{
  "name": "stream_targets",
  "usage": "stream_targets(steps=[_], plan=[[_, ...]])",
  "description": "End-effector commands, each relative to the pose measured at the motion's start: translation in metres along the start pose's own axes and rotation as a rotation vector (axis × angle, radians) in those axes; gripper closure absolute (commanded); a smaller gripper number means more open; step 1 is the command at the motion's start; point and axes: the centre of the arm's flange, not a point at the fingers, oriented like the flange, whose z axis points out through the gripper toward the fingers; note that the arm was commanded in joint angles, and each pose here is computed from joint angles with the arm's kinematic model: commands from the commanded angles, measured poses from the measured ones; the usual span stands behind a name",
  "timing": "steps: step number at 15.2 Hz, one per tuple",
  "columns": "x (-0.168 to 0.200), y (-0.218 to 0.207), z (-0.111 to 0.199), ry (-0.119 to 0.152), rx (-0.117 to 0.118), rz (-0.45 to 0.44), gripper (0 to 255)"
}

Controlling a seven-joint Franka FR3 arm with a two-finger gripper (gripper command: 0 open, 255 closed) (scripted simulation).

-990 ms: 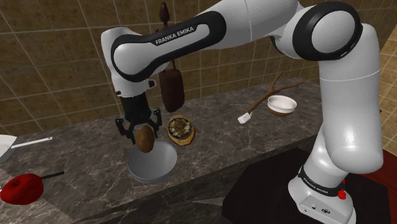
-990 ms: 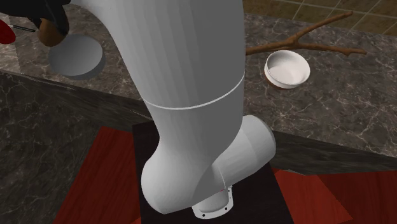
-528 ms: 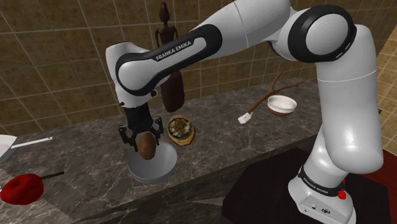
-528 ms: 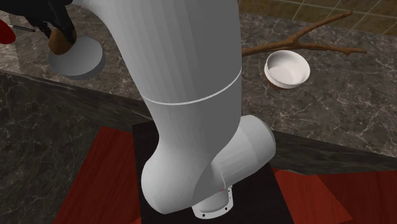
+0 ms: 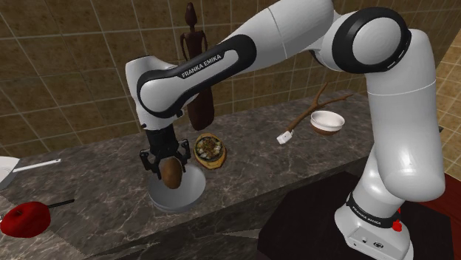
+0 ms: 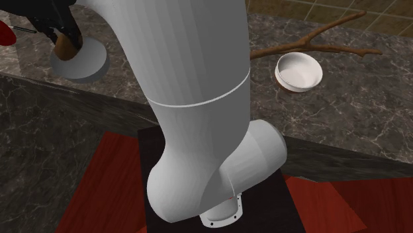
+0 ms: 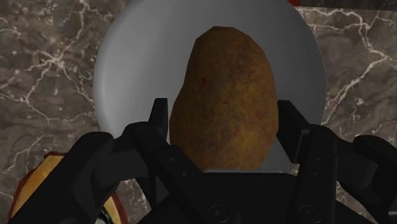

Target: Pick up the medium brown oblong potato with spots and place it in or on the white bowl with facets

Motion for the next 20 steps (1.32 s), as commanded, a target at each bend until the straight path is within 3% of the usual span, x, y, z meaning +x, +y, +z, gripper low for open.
stream_targets(steps=[1,2,3,8,12,20], plan=[[0.0,0.0,0.0,0.0,0.0,0.0,255],[0.0,0.0,0.0,0.0,0.0,0.0,255],[0.0,0.0,0.0,0.0,0.0,0.0,0],[0.0,0.0,0.0,0.0,0.0,0.0,0],[0.0,0.0,-0.05,0.0,0.0,0.0,0],[0.0,0.0,-0.05,0.0,0.0,0.0,0]])
